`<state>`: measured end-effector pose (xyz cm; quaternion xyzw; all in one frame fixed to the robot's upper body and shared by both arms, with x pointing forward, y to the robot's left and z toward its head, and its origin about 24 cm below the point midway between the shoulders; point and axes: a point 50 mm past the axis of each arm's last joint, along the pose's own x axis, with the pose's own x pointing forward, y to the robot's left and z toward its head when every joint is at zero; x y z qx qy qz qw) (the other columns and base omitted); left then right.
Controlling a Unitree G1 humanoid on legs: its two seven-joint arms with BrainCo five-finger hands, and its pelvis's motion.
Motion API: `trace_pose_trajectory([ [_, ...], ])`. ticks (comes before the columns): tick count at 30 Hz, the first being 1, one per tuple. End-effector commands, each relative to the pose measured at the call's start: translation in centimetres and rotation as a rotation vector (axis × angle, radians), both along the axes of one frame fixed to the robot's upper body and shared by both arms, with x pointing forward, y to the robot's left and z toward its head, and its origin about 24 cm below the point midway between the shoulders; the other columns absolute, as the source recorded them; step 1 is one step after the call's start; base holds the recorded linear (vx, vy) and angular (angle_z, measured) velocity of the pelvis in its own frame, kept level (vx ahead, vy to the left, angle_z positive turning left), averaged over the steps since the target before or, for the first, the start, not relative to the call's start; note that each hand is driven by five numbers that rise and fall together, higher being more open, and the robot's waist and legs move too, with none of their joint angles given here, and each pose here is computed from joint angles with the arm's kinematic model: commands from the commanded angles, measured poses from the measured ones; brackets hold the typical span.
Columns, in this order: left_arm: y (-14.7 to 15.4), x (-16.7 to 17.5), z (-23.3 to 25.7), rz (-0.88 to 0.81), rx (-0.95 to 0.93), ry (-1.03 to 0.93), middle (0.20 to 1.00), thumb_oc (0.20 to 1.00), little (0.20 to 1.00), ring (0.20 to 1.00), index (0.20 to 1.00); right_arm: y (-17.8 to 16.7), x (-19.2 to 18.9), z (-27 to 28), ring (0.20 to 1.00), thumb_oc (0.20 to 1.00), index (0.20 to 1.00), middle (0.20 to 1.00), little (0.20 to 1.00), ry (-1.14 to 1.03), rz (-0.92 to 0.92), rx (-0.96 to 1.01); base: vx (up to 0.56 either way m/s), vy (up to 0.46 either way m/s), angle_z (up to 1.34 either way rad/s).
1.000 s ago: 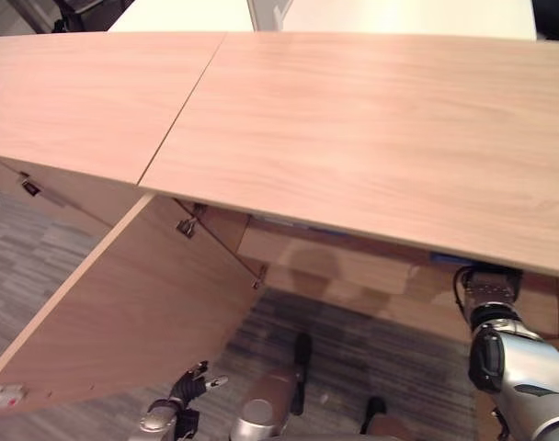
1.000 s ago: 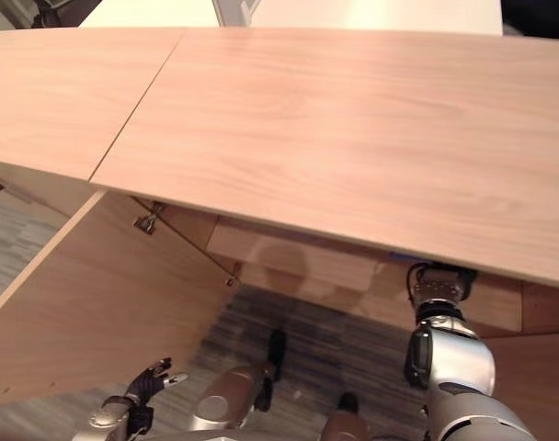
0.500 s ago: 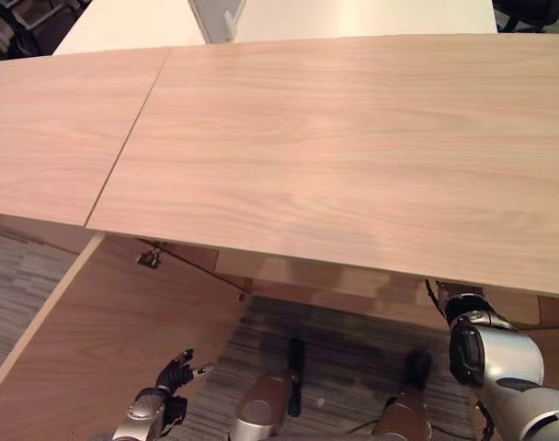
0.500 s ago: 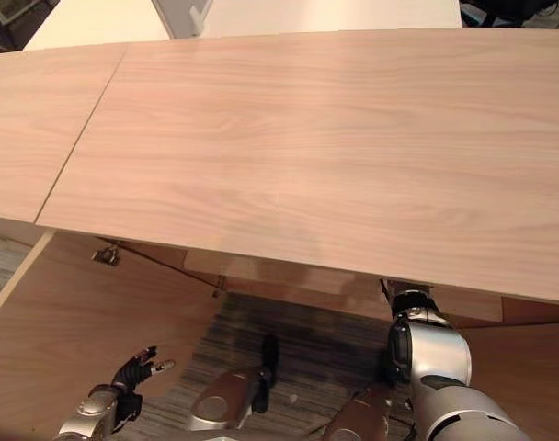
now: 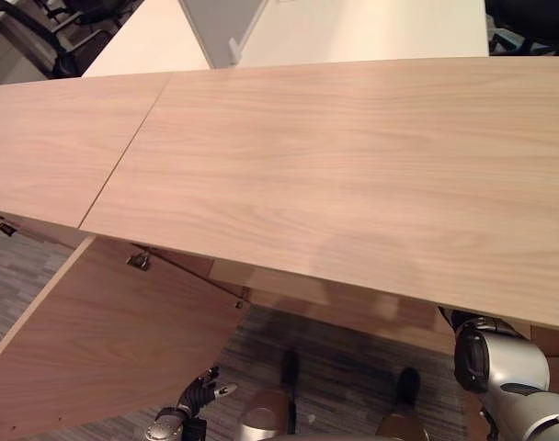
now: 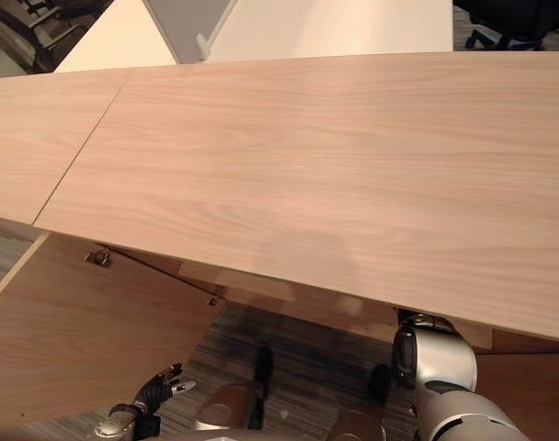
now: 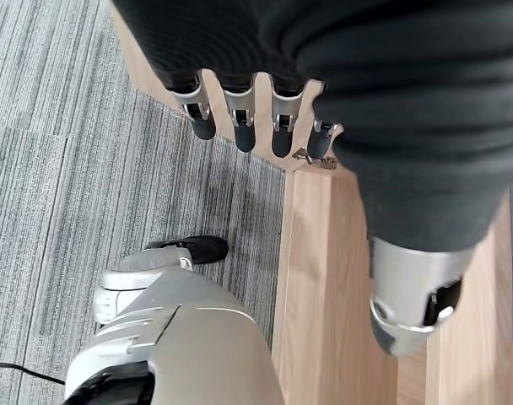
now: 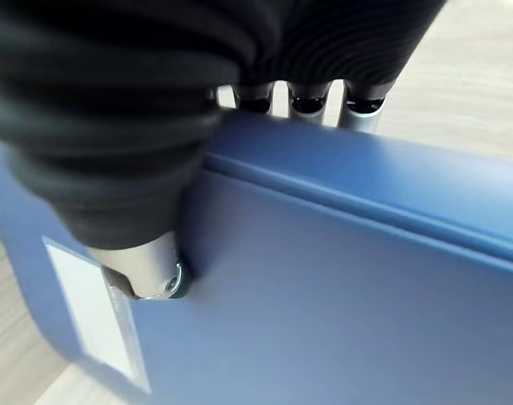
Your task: Put the empty folder in the office cabinet
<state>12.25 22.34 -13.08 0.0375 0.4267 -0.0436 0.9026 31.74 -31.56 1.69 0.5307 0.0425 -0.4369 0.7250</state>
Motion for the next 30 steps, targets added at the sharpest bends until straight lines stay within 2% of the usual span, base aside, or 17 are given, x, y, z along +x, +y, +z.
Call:
trace_pose_trajectory([
  [1, 1.4, -0.2, 0.4, -0.062, 0.041, 0.008, 1.000, 1.000, 1.000, 1.000, 1.000, -6.4, 1.4, 10.8, 0.200, 0.200, 0.200, 0.200, 0.200, -0.232, -0.063, -0.328, 0.02, -0.066, 0.08],
  [18, 1.5, 3.3, 2.6, -0.055, 0.018, -0.137, 1.000, 1.000, 1.000, 1.000, 1.000, -6.6, 2.9, 15.7, 0.200, 0.200, 0.200, 0.200, 0.200, -0.261, -0.034, -0.390, -0.07, -0.029, 0.05],
  [30, 1.4, 3.4, 2.8, -0.074, 0.011, -0.149, 1.000, 1.000, 1.000, 1.000, 1.000, -6.5, 3.0, 16.1, 0.200, 0.200, 0.200, 0.200, 0.200, -0.270, -0.053, -0.372, -0.01, 0.003, 0.05],
])
